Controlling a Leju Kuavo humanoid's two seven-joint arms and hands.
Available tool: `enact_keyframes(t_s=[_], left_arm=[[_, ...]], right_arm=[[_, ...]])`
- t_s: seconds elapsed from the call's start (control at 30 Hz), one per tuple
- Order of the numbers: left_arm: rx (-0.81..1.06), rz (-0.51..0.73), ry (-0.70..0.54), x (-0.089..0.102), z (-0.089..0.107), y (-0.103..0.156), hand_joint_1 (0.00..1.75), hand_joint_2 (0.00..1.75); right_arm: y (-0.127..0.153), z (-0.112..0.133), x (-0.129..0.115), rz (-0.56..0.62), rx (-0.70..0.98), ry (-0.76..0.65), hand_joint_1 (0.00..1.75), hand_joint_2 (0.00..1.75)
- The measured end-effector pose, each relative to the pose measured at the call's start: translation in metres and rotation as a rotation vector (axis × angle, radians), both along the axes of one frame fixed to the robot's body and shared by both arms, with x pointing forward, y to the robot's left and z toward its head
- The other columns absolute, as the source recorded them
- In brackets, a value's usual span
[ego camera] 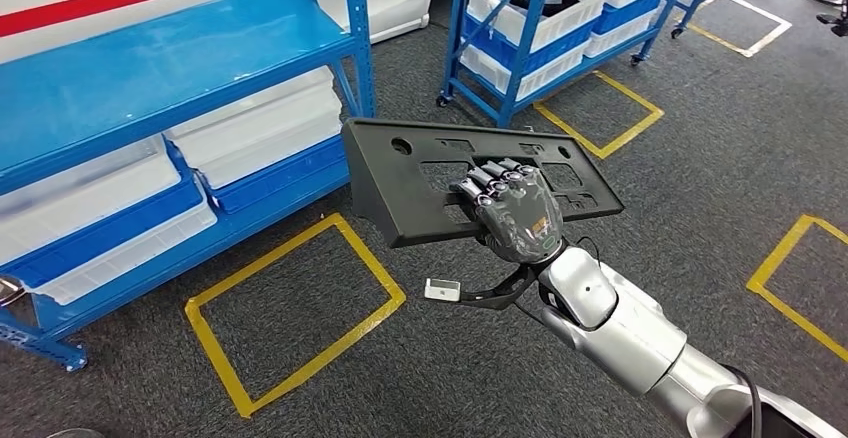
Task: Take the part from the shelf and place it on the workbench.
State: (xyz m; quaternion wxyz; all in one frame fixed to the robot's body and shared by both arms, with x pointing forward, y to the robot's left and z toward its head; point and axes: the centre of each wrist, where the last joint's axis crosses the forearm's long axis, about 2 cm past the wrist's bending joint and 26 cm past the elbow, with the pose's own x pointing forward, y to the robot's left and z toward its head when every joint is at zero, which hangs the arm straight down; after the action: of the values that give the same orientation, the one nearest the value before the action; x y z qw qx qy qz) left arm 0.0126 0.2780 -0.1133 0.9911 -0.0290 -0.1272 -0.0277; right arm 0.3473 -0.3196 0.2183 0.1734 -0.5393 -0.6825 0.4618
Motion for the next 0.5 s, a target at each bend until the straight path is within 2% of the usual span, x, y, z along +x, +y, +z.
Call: enact_keyframes(t_s=[0.5], left_arm=[[-0.002,0.005,0.0,-0.0003,0.0,-0.0009,0.0,1.75]], right_arm=[[-0.0018,0.0001,0.0005,-0.003,-0.004,0.001,1.75,1.75]])
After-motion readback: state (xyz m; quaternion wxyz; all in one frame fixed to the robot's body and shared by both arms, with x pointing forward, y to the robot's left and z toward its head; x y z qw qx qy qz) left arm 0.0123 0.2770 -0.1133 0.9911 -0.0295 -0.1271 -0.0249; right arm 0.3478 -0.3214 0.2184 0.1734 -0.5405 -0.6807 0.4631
